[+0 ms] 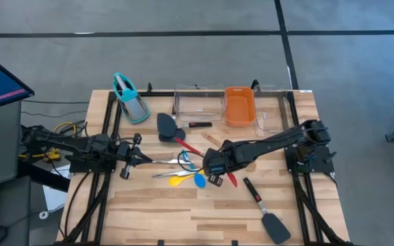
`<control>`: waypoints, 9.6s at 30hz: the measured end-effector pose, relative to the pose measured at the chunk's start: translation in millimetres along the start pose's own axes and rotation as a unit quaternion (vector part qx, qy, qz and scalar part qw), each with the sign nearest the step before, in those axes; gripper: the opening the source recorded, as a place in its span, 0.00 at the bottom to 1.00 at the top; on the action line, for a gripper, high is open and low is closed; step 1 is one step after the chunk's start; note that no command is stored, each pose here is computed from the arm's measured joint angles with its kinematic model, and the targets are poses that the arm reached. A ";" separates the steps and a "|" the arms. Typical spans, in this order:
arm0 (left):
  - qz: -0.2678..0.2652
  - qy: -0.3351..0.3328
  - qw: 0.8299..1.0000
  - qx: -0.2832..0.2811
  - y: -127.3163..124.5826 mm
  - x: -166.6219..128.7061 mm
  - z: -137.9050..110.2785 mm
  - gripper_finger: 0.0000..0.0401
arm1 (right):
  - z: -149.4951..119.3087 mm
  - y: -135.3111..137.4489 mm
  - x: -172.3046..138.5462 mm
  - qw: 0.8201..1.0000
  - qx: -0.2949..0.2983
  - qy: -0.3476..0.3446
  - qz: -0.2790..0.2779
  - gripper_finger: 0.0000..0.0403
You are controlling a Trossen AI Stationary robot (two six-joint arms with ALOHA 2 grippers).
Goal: Pick & Place Kitchen Items
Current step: Put the red slotted spatula in the right transparent bin, then put the flat spatula in the left transparent bin
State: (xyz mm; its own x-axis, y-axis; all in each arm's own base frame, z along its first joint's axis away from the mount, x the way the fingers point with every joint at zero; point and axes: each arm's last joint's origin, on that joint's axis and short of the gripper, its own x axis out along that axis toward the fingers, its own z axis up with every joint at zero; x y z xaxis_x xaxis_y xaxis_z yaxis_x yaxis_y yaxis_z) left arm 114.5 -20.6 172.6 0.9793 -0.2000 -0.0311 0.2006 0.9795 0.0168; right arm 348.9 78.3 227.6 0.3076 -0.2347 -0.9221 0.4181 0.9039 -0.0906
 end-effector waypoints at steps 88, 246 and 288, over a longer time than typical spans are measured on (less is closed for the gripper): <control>0.000 -0.014 1.000 0.002 0.1 -0.1 2.6 0.01 | -122.9 -268.5 31.9 0.829 0.362 -0.040 -0.423 0.10; 0.001 -0.048 0.999 0.003 0.2 1.0 9.2 0.01 | -131.7 47.5 -43.3 0.951 0.246 0.144 0.118 0.00; 0.003 -0.054 0.998 0.029 0.3 1.3 10.6 0.01 | -209.7 84.2 -15.4 0.931 0.288 0.222 -0.037 0.48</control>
State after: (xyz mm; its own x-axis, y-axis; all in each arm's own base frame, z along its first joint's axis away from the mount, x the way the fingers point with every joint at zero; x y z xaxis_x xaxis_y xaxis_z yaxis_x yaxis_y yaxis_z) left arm 116.1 -20.9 183.1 0.9771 -0.1982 0.0779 0.1925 0.9785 0.0745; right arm 200.2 233.0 155.3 -0.0708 -0.0022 -0.9975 0.8520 0.5199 -0.0617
